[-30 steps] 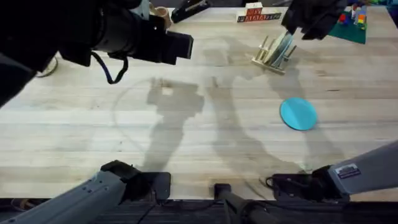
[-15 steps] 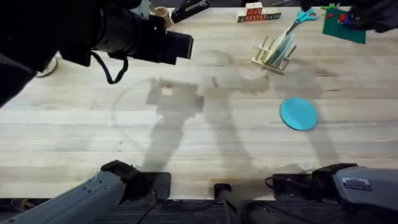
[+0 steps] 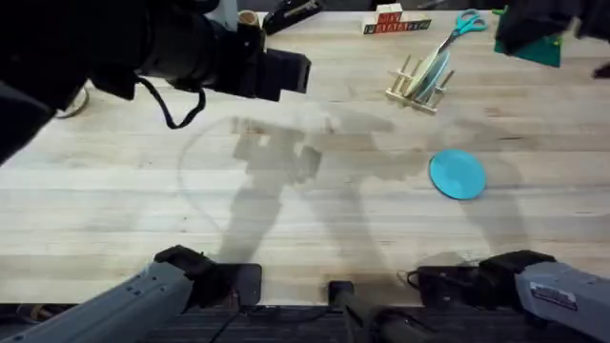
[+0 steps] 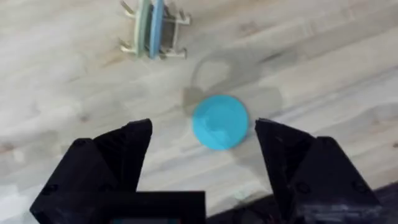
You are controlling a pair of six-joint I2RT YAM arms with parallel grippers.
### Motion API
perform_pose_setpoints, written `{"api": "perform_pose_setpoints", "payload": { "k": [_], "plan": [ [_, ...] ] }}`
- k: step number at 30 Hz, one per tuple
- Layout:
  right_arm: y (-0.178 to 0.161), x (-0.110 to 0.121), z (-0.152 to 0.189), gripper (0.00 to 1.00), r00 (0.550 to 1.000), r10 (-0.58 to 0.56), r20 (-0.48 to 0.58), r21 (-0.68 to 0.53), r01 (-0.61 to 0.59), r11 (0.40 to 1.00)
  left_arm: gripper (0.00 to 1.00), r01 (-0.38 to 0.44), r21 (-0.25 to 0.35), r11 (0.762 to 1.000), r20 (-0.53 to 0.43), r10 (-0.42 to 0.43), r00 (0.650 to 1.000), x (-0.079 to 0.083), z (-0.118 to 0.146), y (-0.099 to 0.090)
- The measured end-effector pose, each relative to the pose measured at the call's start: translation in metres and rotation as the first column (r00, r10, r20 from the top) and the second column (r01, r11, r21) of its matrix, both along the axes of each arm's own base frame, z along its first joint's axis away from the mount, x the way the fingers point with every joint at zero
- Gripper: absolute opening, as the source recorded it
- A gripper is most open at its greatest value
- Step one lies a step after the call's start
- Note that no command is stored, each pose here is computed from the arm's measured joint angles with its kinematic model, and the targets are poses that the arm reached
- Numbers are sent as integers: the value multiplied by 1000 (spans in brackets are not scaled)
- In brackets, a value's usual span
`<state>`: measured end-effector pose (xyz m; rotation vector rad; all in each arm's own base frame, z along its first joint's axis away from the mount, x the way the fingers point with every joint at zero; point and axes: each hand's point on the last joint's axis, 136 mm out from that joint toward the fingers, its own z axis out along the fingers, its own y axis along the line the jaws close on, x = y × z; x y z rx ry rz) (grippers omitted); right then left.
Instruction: Pick up the plates from the table one by one and place each into a slot on the dish rack.
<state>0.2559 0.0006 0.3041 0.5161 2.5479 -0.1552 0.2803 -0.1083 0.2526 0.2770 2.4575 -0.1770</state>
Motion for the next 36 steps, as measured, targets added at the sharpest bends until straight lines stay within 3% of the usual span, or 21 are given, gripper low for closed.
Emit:
{"api": "perform_pose_setpoints", "payload": {
  "k": [9,16,22,28,36],
  "plan": [
    [-23,-55,22,995,998,-20,56,8,19,1000,993,104,-106,989,28,-101,994,1,10,-26],
    [-24,-105,32,995,995,29,94,36,-33,999,993,215,-224,951,25,-215,976,-6,17,-53],
    [-21,-118,38,994,989,63,136,41,-69,997,993,281,-318,905,-44,-311,949,-5,2,-79],
    [-22,-129,43,995,981,76,181,36,-83,996,992,283,-347,894,-113,-339,934,0,-17,-90],
    [-19,-131,33,995,983,109,151,33,-115,993,993,311,-356,881,-63,-354,933,8,-11,-95]
  ]
}}
